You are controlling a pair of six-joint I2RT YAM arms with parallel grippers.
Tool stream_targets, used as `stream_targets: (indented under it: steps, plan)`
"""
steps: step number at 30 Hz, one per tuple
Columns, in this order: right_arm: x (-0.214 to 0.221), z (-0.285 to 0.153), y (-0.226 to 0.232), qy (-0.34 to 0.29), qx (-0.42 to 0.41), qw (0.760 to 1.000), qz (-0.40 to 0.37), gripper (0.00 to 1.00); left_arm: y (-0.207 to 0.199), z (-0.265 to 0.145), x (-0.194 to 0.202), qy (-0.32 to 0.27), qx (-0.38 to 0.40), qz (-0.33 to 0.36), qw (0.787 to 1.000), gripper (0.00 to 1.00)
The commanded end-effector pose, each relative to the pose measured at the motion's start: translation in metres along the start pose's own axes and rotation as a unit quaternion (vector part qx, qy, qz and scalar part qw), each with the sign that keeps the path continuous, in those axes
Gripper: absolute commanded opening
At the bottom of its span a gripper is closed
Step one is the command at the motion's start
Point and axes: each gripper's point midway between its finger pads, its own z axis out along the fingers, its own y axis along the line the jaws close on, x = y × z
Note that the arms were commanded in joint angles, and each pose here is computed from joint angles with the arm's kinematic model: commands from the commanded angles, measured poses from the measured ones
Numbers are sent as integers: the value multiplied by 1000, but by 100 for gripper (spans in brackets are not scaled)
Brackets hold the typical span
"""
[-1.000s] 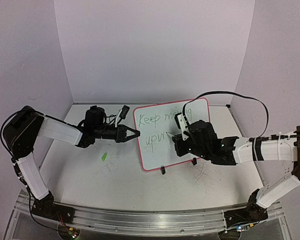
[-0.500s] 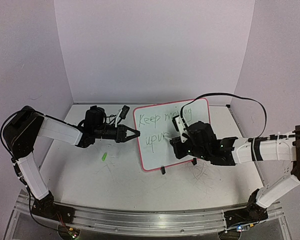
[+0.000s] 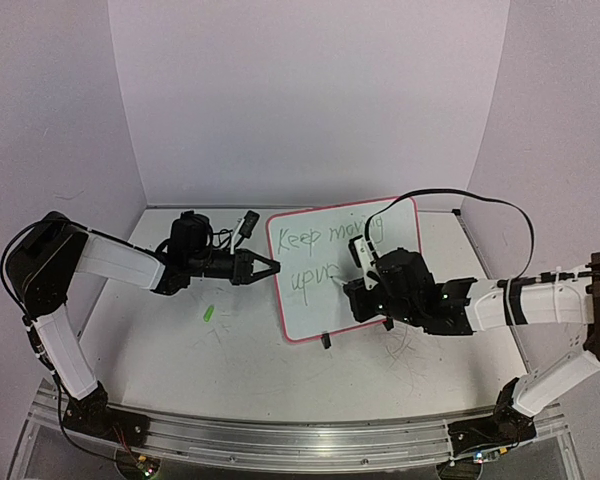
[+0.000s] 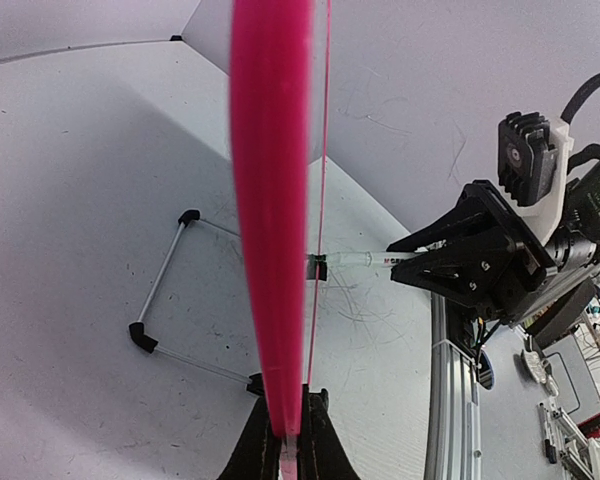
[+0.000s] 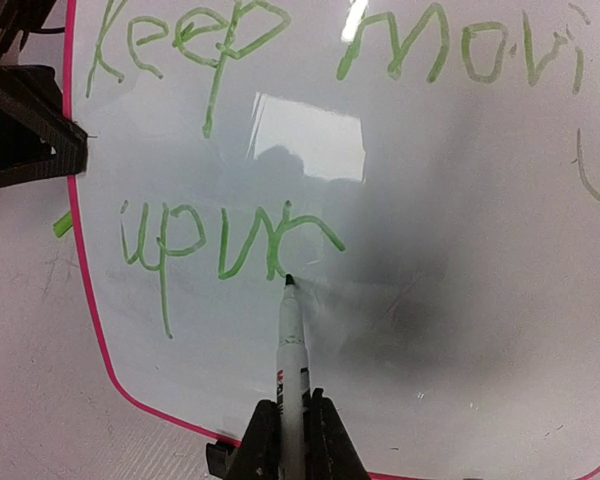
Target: Write a sentence on the whiteboard
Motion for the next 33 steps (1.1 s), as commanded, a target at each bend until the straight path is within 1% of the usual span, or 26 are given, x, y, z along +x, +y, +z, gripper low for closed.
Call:
stream_targets:
  steps: [1, 8, 18, 26, 33]
  plan:
    - [-14, -5, -22, -24, 57, 998, 19, 0, 1, -2, -16, -12, -18, 35, 999, 0]
    - [-32, -4, -28, -45, 69, 996, 28, 0, 1, -3, -15, -11, -19, 35, 999, 0]
    - [-44, -3, -26, -57, 65, 996, 24, 0, 2, -4, -13, -9, -22, 36, 999, 0]
    - [-25, -1, -16, -32, 33, 999, 19, 0, 2, -4, -13, -9, -23, 37, 999, 0]
    - [-3, -1, -15, -4, 26, 999, 18, 0, 2, -4, -13, -9, -24, 37, 999, 0]
